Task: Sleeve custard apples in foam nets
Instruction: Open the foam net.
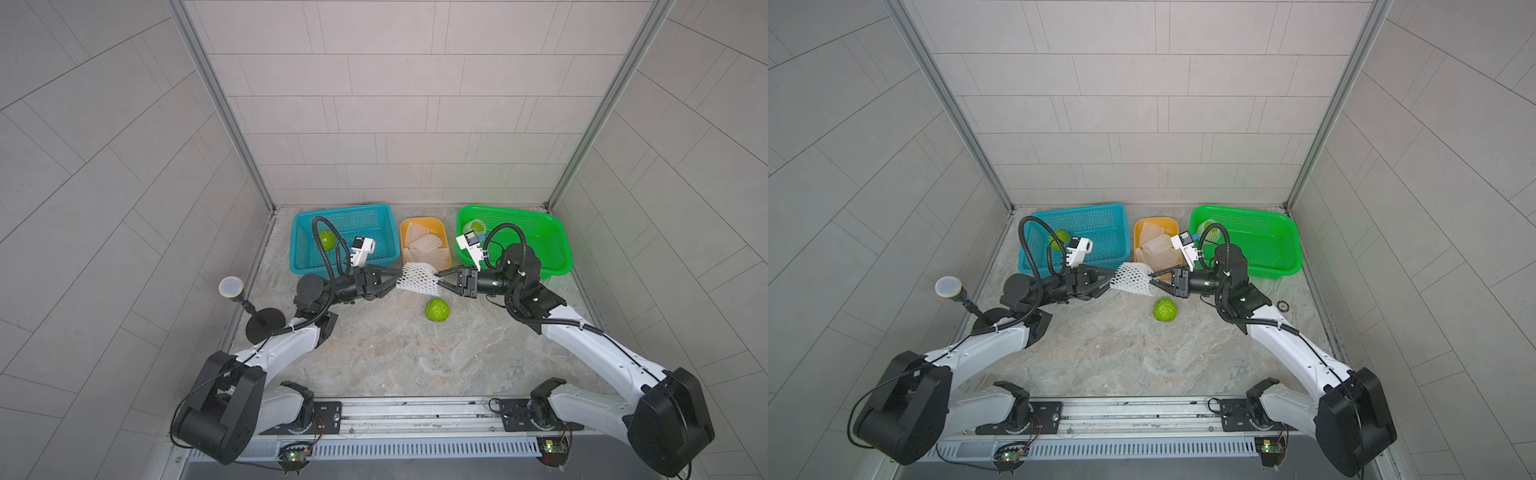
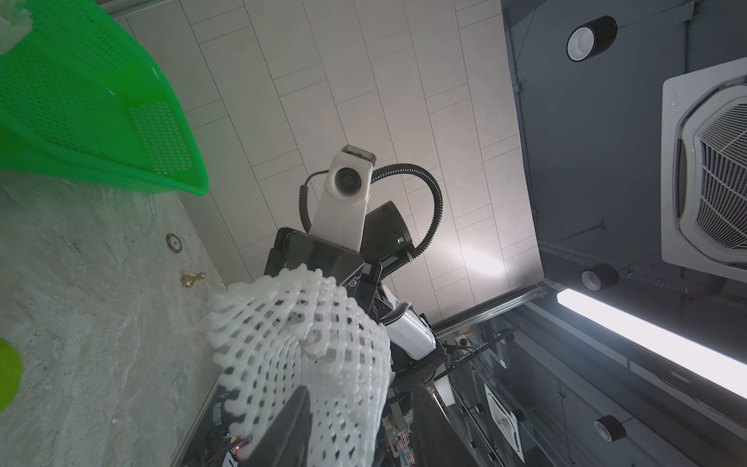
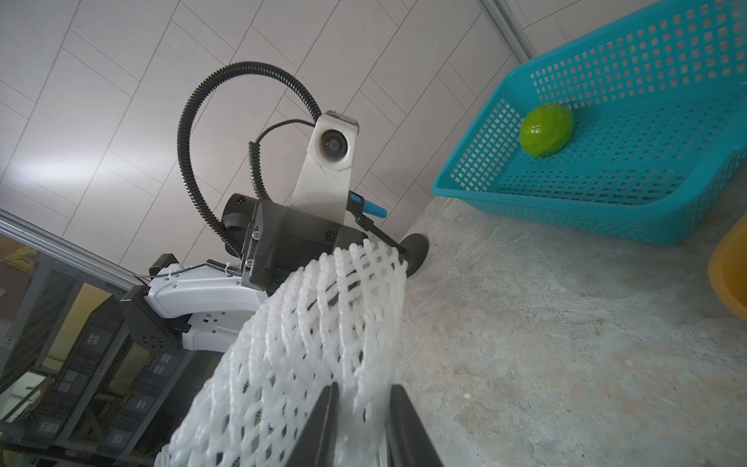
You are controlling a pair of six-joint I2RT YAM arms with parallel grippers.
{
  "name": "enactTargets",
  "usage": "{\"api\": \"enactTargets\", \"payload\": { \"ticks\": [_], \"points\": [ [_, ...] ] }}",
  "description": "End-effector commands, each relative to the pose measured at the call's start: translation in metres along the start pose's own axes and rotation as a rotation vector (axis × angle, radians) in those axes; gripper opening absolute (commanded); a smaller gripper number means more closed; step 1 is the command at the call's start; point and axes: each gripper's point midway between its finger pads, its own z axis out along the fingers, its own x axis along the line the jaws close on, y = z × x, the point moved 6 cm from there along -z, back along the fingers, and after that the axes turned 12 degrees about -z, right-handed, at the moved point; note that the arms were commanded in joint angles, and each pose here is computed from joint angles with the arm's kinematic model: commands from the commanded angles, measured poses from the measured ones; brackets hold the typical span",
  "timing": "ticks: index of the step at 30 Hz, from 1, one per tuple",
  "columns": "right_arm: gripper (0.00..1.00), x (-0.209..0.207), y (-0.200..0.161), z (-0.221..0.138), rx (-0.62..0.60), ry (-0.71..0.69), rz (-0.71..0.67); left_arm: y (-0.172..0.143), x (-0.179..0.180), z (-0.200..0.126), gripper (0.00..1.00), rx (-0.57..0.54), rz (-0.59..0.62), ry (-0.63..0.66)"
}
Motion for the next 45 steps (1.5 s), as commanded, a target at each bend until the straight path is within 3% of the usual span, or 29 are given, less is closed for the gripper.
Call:
{"api": "enactTargets", "payload": {
  "ticks": [1,3,7,18,28,32,39,45],
  "points": [
    [0.24,0.002,-0.002,-0.005,0.056,-0.044,-0.049,-0.003,-0.002,0.001,0.51,0.036,0.044,-0.011],
    [0.24,0.001,-0.005,-0.005,0.093,-0.067,-0.055,-0.003,-0.003,0.0,0.57,0.026,0.047,-0.015],
    [0.24,0.001,-0.009,-0.008,0.1,-0.076,-0.052,0.001,-0.009,0.0,0.59,0.007,0.068,-0.014],
    [0.23,0.001,-0.007,-0.017,0.073,-0.091,-0.056,0.002,-0.004,-0.004,0.63,-0.007,0.081,0.052],
    [0.24,0.004,0.0,-0.005,0.05,-0.021,-0.03,-0.005,0.009,0.004,0.63,0.043,0.055,0.074],
    [0.24,0.003,-0.005,-0.002,0.068,-0.018,-0.024,-0.004,0.01,0.005,0.54,0.043,0.055,0.074],
    [0.25,0.003,0.0,-0.003,0.057,-0.039,-0.037,-0.005,0.01,0.005,0.22,0.051,0.048,0.072],
    [0.26,0.008,0.016,-0.001,0.049,-0.027,-0.065,-0.006,0.011,0.005,0.15,0.057,0.038,0.067]
  ]
}}
